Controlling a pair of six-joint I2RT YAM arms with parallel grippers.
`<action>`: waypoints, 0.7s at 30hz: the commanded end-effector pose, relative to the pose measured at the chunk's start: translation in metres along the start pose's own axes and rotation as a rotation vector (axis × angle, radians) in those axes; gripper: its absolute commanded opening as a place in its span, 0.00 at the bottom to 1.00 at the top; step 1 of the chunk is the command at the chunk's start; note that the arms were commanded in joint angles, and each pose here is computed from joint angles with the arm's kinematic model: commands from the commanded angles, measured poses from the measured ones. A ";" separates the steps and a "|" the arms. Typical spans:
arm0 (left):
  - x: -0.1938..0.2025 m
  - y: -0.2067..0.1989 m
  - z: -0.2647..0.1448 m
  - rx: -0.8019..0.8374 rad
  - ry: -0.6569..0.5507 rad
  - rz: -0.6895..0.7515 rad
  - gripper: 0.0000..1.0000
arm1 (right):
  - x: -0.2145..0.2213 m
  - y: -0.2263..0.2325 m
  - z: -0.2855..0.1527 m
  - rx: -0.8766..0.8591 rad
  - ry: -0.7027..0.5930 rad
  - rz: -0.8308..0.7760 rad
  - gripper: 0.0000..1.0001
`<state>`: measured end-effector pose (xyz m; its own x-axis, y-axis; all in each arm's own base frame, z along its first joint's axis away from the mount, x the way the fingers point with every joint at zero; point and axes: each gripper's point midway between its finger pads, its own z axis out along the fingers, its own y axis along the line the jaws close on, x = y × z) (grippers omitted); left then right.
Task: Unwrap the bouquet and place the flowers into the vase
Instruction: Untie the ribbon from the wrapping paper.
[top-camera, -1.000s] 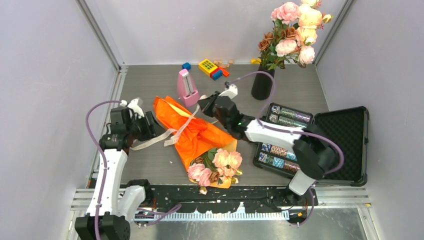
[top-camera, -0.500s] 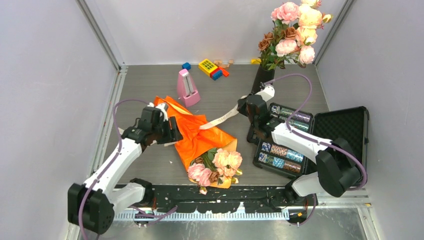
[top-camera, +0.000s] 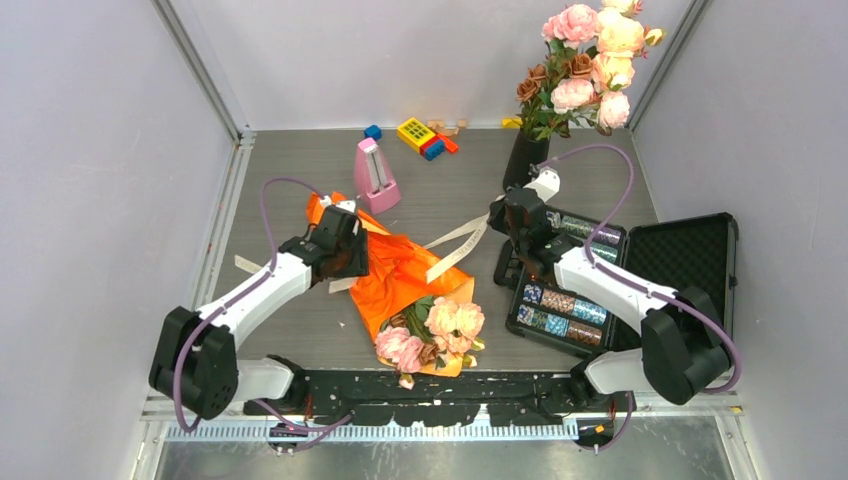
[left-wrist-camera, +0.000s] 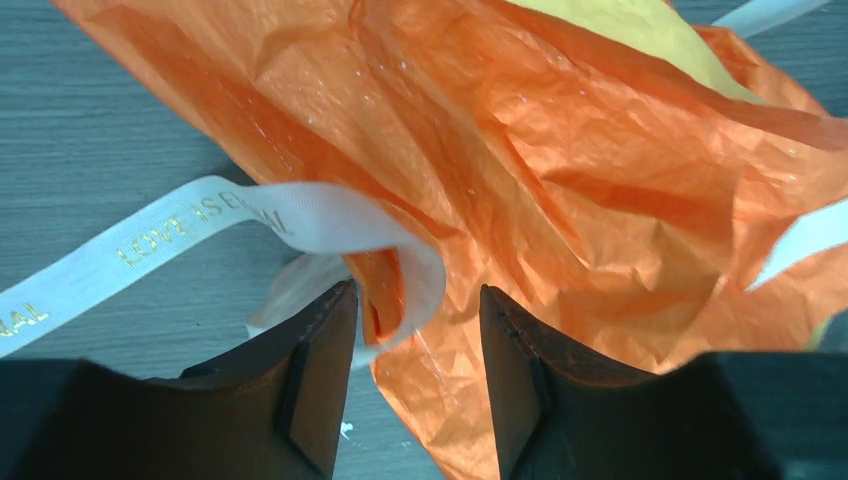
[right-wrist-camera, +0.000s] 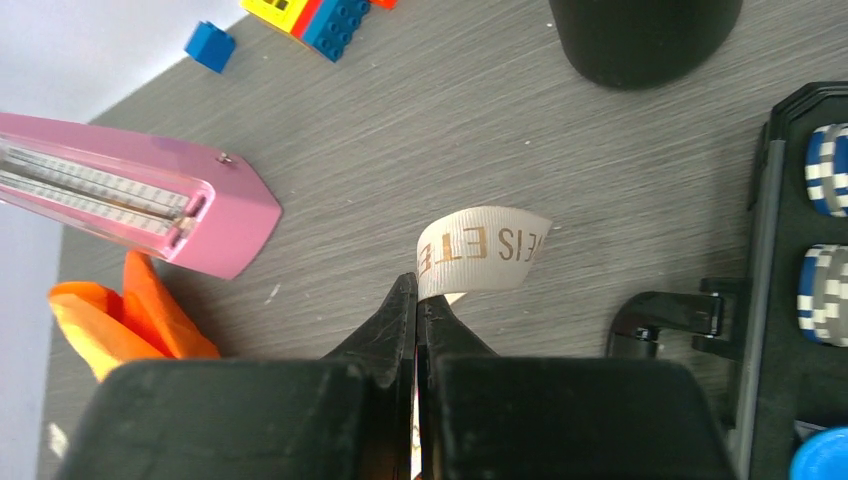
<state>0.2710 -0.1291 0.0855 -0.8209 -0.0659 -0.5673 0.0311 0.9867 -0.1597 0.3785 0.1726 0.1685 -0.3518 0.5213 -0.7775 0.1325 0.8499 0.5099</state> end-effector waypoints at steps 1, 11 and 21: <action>-0.024 0.001 0.009 -0.044 -0.068 0.031 0.48 | -0.022 0.008 0.002 0.001 -0.026 -0.102 0.00; -0.018 0.019 0.011 -0.129 -0.083 0.000 0.07 | -0.040 0.016 0.023 0.055 0.021 -0.425 0.00; -0.010 0.057 0.001 -0.087 -0.092 -0.242 0.00 | -0.050 0.000 0.060 0.219 0.040 -0.736 0.00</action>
<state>0.2813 -0.0820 0.0770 -0.7831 -0.1887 -0.5926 -0.1497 0.9820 -0.1149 0.4354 0.1673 0.1708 -0.4725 -0.0555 -0.8796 -0.0011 0.9981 -0.0624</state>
